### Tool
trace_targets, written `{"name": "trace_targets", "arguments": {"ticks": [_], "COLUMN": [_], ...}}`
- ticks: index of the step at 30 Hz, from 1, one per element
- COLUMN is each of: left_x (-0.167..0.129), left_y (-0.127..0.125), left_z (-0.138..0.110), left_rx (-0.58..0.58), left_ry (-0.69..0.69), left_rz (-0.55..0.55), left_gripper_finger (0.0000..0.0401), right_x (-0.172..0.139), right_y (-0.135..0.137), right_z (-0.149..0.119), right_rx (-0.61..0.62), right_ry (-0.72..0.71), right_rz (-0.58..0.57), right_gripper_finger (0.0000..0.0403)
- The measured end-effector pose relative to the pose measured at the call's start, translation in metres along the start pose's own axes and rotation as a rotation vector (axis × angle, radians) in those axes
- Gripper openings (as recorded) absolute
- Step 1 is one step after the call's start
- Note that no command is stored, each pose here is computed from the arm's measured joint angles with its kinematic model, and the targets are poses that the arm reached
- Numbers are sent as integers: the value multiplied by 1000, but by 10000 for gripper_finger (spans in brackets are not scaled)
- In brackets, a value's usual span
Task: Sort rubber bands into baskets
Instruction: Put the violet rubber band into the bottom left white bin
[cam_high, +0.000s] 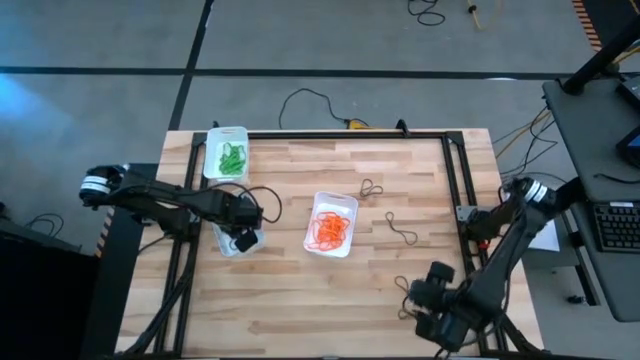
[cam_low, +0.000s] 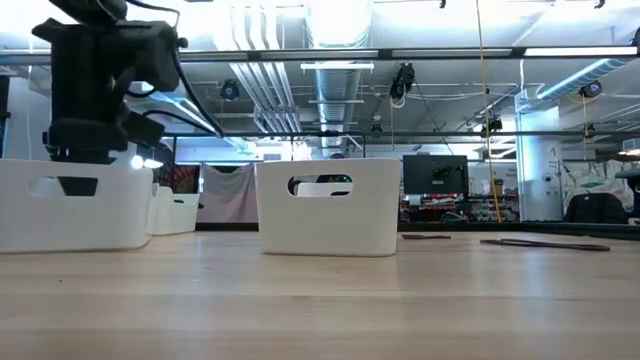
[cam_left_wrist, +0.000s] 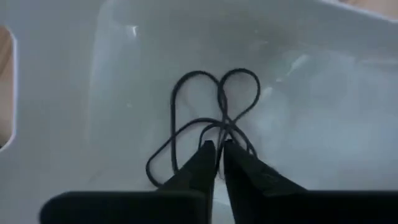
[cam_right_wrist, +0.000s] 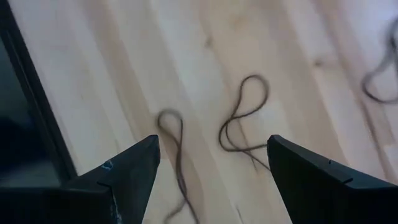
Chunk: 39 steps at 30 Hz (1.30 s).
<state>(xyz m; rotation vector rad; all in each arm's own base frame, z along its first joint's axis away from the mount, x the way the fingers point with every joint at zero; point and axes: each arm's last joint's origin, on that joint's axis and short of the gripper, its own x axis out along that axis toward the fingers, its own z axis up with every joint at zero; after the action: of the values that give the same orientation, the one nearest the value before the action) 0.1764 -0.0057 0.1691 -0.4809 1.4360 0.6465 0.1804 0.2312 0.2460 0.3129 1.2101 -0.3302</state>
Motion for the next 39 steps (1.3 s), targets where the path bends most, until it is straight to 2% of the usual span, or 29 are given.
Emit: {"name": "trace_targets", "arguments": {"ticks": [3,5,12,16,22,27,32,39], "left_x": [0,-4,-49,-88,-148,-178,-179,-166], "left_y": [0,1,1,-2,-9,-22,-33,-42], "left_z": [-1,-1,5,9,13,11,7,2], "left_rx": [-1,-1,10,66,74,121,151,181], "left_ry": [-3,-10,-150,-303,-642,-834,-871,-831], "left_rz": [-3,-10,-140,-255,-336,-392,-414,-401], "left_gripper_finger": [49,77,178,211,218,212,210,210], "right_x": [20,36,81,95,108,117,119,104], "right_y": [9,14,20,15,6,2,2,16], "right_z": [-10,-15,-30,-35,-41,-44,-44,-24], "right_rx": [-153,-194,-175,-127,-117,-211,-299,-338], "right_ry": [46,89,192,193,177,170,167,167], "right_rz": [-4,-13,17,40,55,42,47,45], "right_gripper_finger": [285,282,239,202,138,73,15,9]}}
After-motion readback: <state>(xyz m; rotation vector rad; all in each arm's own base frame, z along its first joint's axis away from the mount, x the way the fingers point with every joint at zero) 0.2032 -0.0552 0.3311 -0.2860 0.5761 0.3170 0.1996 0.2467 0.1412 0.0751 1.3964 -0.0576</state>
